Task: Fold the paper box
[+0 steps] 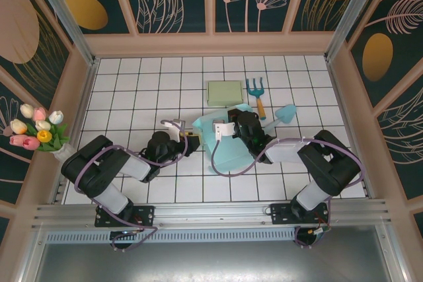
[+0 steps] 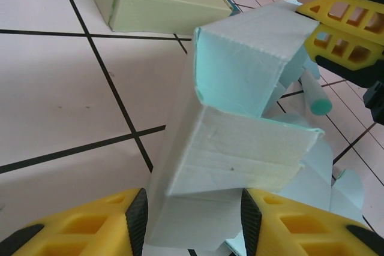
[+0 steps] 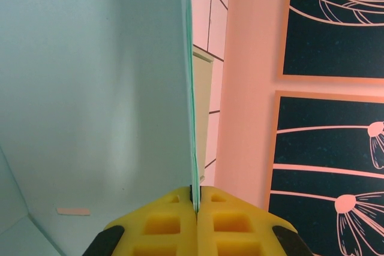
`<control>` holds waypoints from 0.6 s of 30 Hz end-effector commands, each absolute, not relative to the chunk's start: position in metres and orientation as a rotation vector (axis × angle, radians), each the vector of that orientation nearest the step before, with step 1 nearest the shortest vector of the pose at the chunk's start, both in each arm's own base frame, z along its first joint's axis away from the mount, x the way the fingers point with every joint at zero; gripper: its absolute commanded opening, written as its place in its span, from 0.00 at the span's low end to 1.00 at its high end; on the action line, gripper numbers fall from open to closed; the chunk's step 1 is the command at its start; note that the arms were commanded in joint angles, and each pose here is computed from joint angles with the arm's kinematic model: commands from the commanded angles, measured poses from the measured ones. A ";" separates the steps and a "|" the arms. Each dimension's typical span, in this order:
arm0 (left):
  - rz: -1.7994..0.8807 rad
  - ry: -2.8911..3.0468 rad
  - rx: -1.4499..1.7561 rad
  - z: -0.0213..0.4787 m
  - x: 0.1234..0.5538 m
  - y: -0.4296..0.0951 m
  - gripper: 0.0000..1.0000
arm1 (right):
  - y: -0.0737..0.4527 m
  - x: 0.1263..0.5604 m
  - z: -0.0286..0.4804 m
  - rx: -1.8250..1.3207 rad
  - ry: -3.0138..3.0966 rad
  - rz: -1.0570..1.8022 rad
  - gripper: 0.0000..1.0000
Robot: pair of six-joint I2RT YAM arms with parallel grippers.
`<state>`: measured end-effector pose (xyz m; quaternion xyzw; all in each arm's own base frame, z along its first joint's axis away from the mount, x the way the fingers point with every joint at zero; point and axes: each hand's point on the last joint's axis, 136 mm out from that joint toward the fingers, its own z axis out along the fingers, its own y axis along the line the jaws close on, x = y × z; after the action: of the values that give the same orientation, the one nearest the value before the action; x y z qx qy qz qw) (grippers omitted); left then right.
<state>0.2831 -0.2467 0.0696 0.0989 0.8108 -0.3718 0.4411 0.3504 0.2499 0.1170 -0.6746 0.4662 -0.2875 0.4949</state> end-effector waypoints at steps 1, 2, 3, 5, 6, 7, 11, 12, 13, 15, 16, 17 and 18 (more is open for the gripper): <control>-0.936 1.959 0.234 0.085 0.289 -0.252 0.46 | 0.248 0.343 0.104 -1.681 1.159 -0.648 0.00; -0.931 1.963 0.226 0.084 0.291 -0.252 0.44 | 0.248 0.343 0.104 -1.680 1.156 -0.647 0.00; -0.930 1.964 0.221 0.084 0.293 -0.253 0.43 | 0.249 0.343 0.104 -1.680 1.154 -0.645 0.00; -0.935 1.964 0.206 0.084 0.295 -0.255 0.41 | 0.249 0.341 0.105 -1.680 1.149 -0.641 0.00; -0.934 1.961 0.199 0.085 0.296 -0.255 0.40 | 0.249 0.341 0.105 -1.679 1.148 -0.639 0.00; -0.929 1.957 0.192 0.086 0.298 -0.255 0.39 | 0.250 0.340 0.106 -1.678 1.145 -0.637 0.00; -0.880 1.970 0.158 0.083 0.305 -0.251 0.40 | 0.250 0.340 0.108 -1.675 1.141 -0.632 0.00; -0.869 1.973 0.149 0.082 0.306 -0.249 0.41 | 0.250 0.340 0.107 -1.676 1.141 -0.632 0.00; -0.857 1.974 0.140 0.081 0.308 -0.248 0.41 | 0.250 0.340 0.107 -1.677 1.141 -0.631 0.00; -0.848 1.978 0.132 0.080 0.309 -0.247 0.41 | 0.251 0.339 0.107 -1.679 1.140 -0.628 0.00; -0.845 1.978 0.127 0.080 0.310 -0.247 0.41 | 0.251 0.338 0.106 -1.680 1.140 -0.624 0.00; -0.841 1.979 0.124 0.079 0.311 -0.247 0.41 | 0.251 0.338 0.106 -1.682 1.139 -0.624 0.00; -0.832 1.980 0.118 0.078 0.312 -0.247 0.41 | 0.251 0.338 0.105 -1.685 1.140 -0.624 0.00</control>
<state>0.3022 -0.2460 0.0741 0.0642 0.8130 -0.3481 0.4623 0.3508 0.2483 0.1176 -0.6737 0.4682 -0.2874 0.4942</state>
